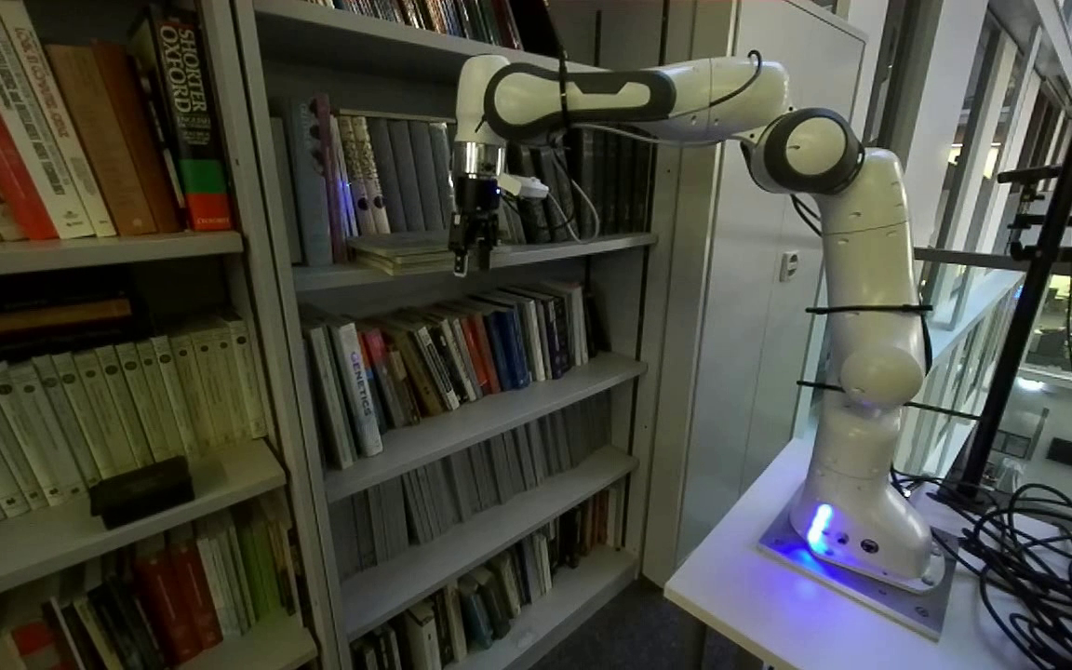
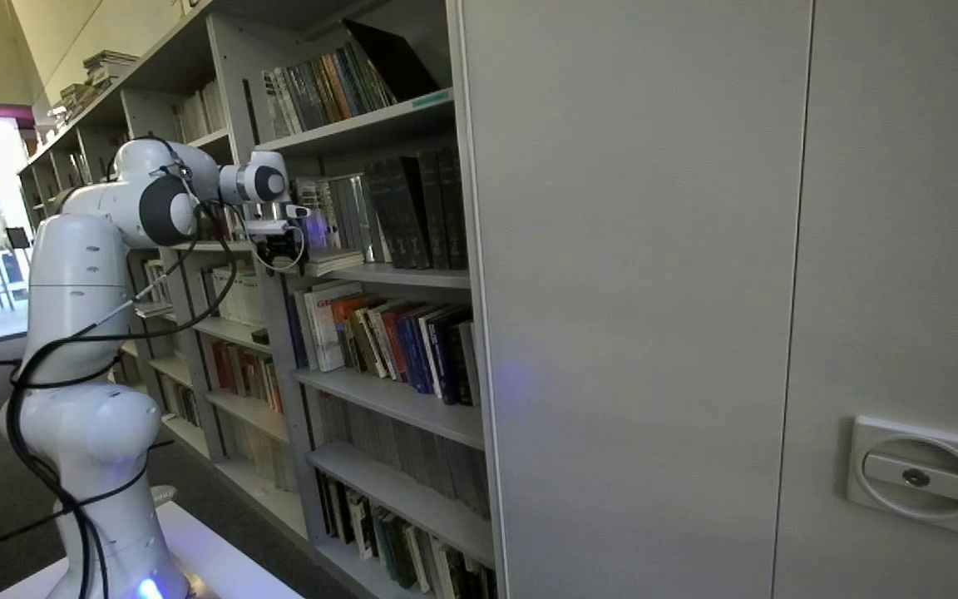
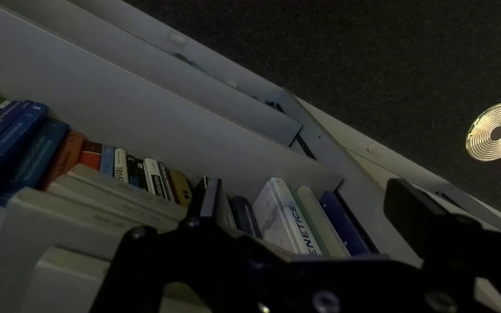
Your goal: Take the book that lies on top of the standing books and put it on the pile, and pull out another book and put it on the pile
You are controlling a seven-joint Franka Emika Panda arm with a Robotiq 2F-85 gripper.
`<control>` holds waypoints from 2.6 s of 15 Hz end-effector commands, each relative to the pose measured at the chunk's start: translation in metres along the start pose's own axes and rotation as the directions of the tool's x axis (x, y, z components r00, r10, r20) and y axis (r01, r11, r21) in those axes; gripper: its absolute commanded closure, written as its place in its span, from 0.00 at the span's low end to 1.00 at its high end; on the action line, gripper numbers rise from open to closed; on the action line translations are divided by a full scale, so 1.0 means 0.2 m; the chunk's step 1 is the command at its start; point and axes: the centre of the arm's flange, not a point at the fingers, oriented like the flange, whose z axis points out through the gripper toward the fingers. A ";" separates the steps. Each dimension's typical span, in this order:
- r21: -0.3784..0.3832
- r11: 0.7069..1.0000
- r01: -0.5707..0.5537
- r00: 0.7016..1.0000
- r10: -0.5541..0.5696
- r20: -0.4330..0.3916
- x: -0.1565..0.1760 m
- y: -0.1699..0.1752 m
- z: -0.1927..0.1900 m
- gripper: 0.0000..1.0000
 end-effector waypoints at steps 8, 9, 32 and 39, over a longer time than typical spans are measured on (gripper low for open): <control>0.108 0.935 -0.338 0.904 0.354 -0.241 0.01 0.04 -0.03 0.00; 0.117 0.920 -0.375 0.884 0.392 -0.256 0.01 0.04 -0.03 0.00; -0.204 0.975 -0.085 0.984 0.050 -0.170 -0.49 -0.44 -0.22 0.00; -0.452 0.891 0.047 0.952 -0.177 -0.249 -0.47 -0.54 -0.21 0.00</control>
